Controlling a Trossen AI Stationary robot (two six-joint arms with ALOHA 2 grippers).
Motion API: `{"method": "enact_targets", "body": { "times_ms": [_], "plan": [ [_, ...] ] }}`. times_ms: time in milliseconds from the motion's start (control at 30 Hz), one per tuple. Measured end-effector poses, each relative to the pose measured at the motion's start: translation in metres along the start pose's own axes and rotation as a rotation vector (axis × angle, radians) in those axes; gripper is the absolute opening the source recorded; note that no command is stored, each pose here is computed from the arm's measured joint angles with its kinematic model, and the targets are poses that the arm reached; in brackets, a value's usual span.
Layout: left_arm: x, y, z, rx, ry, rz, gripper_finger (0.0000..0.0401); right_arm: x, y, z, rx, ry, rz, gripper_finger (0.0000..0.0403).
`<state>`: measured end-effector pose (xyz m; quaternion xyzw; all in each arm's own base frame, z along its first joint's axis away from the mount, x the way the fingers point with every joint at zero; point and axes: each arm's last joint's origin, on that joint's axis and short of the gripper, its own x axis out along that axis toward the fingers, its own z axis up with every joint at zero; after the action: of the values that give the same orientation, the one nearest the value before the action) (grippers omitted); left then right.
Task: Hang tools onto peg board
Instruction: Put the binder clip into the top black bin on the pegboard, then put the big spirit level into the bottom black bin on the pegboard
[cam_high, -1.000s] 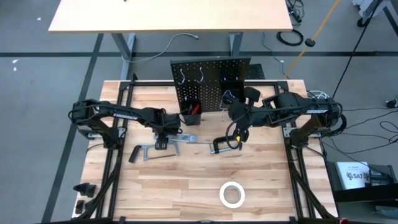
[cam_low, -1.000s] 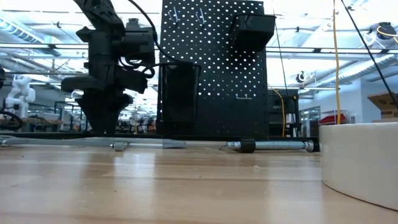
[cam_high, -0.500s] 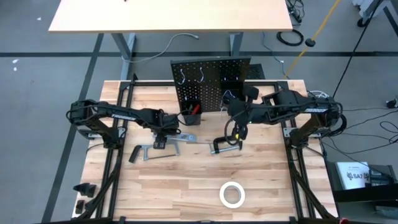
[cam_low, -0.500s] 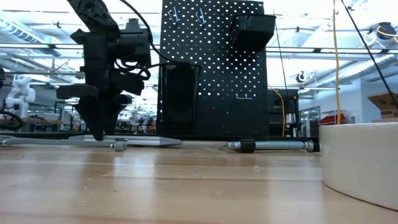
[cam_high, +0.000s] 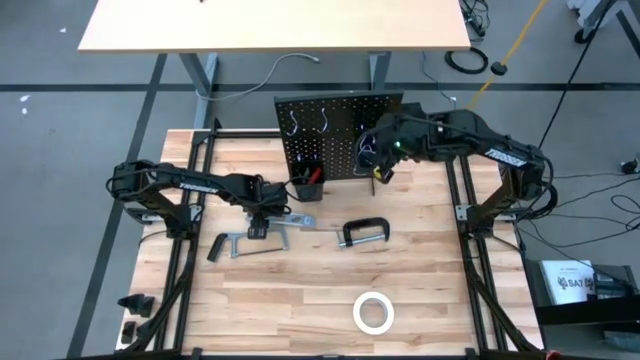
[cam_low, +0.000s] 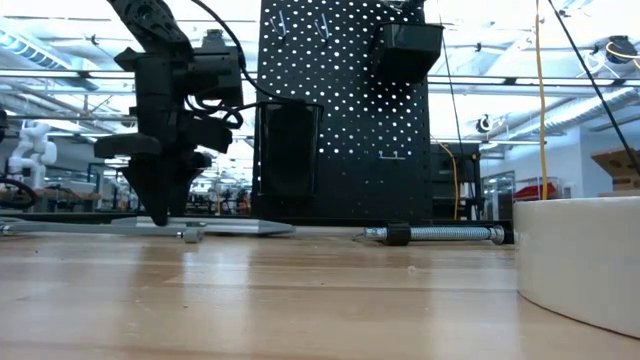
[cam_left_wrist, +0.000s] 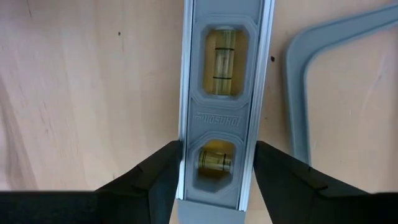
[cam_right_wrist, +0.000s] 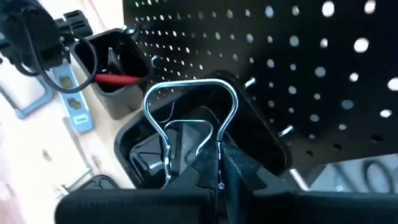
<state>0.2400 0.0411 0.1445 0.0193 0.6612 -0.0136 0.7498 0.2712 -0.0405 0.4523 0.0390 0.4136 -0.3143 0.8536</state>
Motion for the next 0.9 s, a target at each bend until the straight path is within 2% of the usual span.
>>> {"method": "enact_targets", "body": {
  "times_ms": [200, 433, 700, 900],
  "plan": [
    [0.000, 0.001, 0.001, 0.002, -0.004, 0.037, 0.0203, 0.009, -0.012, 0.003, 0.128, 0.045, 0.035, 0.0001],
    [0.001, 0.000, 0.001, 0.003, -0.008, 0.037, 0.0203, 0.015, -0.015, 0.003, 0.140, 0.084, 0.067, 0.0009],
    [0.001, 0.000, 0.001, 0.002, -0.008, 0.035, 0.0203, 0.015, -0.016, 0.003, 0.136, 0.084, 0.057, 0.0070],
    [0.000, 0.000, 0.001, -0.021, -0.012, 0.035, 0.0203, 0.015, -0.018, 0.004, 0.097, 0.059, 0.008, 0.0117]
  ]
}}
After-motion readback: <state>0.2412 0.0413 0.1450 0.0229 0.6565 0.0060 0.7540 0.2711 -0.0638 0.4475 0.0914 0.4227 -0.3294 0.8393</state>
